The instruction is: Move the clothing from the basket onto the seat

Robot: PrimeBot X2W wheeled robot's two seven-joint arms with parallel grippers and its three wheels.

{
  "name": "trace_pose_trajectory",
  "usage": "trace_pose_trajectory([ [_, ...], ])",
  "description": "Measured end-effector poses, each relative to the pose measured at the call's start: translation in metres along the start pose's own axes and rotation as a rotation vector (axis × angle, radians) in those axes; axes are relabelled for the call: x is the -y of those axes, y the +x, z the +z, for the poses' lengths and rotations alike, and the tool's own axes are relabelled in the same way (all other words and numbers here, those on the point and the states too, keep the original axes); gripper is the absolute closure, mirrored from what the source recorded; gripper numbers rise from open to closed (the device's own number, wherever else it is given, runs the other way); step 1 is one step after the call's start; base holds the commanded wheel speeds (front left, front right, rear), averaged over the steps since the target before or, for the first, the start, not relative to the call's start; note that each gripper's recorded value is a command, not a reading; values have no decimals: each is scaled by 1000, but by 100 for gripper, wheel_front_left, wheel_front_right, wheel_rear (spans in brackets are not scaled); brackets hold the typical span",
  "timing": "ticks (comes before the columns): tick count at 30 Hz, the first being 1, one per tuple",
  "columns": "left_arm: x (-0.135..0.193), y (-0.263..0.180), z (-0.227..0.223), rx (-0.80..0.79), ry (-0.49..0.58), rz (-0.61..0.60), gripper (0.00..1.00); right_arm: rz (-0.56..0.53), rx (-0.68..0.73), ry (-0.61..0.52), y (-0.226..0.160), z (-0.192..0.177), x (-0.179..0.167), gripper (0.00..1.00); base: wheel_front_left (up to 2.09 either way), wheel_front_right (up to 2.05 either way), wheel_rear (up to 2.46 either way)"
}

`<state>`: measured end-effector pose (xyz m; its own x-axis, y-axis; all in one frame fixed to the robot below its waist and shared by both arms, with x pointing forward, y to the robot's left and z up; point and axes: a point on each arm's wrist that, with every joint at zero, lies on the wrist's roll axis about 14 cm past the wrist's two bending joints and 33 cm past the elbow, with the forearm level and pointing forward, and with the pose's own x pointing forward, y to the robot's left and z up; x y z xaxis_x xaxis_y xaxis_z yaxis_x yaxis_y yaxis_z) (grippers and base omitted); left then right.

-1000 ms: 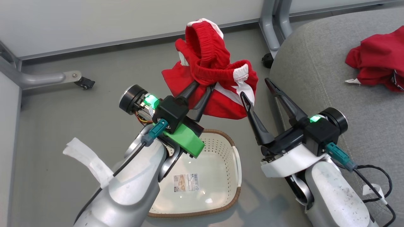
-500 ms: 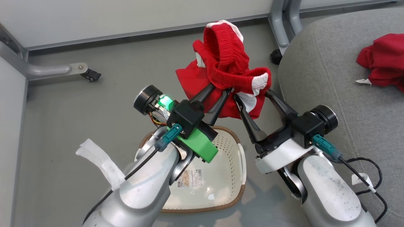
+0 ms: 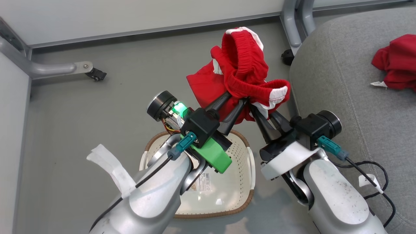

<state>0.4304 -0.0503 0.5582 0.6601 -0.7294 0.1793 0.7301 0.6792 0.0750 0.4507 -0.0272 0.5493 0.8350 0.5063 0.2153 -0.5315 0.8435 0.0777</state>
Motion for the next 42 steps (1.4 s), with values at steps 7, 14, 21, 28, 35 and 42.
trace_pose_trajectory([
  [7,2,0,-1,-3,-5,-5,100,-4,8,10,-1,3,1,100,0,0,0],
  [14,3,0,-3,-11,-6,-8,100,-9,8,18,-2,3,2,100,0,0,0],
  [21,2,-1,-9,-28,-14,-6,15,-22,11,26,-2,3,6,100,0,0,0],
  [28,0,-2,-11,-32,-15,-2,0,-26,11,30,-1,2,8,100,0,0,0],
  [35,-1,-2,-11,-33,-12,1,0,-43,11,31,-1,2,14,100,0,0,0],
  [42,-2,1,-6,-16,-3,1,0,-87,14,27,-6,4,27,100,0,0,0],
])
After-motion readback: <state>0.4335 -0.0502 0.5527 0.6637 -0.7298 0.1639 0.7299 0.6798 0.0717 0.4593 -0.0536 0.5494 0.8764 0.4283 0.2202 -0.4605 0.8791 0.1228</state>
